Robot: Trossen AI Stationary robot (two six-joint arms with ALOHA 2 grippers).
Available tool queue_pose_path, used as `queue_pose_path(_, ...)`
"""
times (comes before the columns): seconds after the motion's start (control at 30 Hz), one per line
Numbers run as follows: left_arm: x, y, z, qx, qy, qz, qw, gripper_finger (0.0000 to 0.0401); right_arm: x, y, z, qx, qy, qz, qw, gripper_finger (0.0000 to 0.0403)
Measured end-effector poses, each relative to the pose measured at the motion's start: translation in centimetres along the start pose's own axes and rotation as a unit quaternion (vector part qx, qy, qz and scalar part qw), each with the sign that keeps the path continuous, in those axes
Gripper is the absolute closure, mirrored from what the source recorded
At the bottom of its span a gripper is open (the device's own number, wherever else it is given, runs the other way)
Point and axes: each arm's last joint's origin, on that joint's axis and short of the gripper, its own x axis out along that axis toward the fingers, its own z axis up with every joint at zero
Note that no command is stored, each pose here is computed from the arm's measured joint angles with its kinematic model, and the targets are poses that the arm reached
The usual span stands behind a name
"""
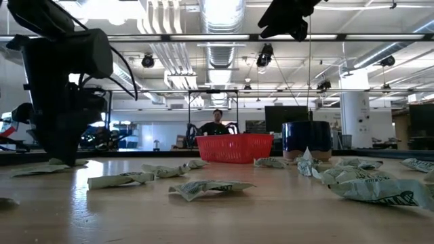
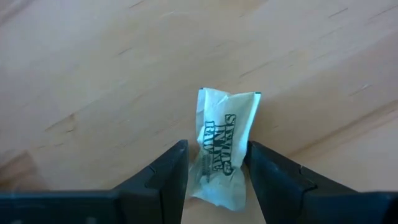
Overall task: Pick and place Stevia / Truvia into bins
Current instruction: Put the stevia packet into the red basket
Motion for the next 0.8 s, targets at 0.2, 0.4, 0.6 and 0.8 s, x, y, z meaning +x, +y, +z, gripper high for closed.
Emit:
queue_pose_path(0.2,0.1,-0.1,0.0,0.0,0.002,-0.015,1.0,0.0277,0.0,0.4,-0.1,-0.004,0.001,0.006,1.0,0.0269)
queue_pose_path(0.4,0.0,-0.2,0.0,0.004,0.002,-0.027,1.0,0.0347,0.0,0.4,-0.1,-0.005,0.001,0.007,1.0,0.0277)
queue_pose_path(0.6,-0.6,-0.5,0.3,0.017,-0.005,-0.048,0.999,0.0395,0.0,0.5,-0.2,-0.006,0.002,0.009,1.0,0.0284)
queue_pose_path(0.8,-2.4,-2.1,1.5,0.069,-0.052,-0.132,0.987,0.0394,-0.1,1.0,-0.3,-0.014,0.005,0.019,1.0,0.0284)
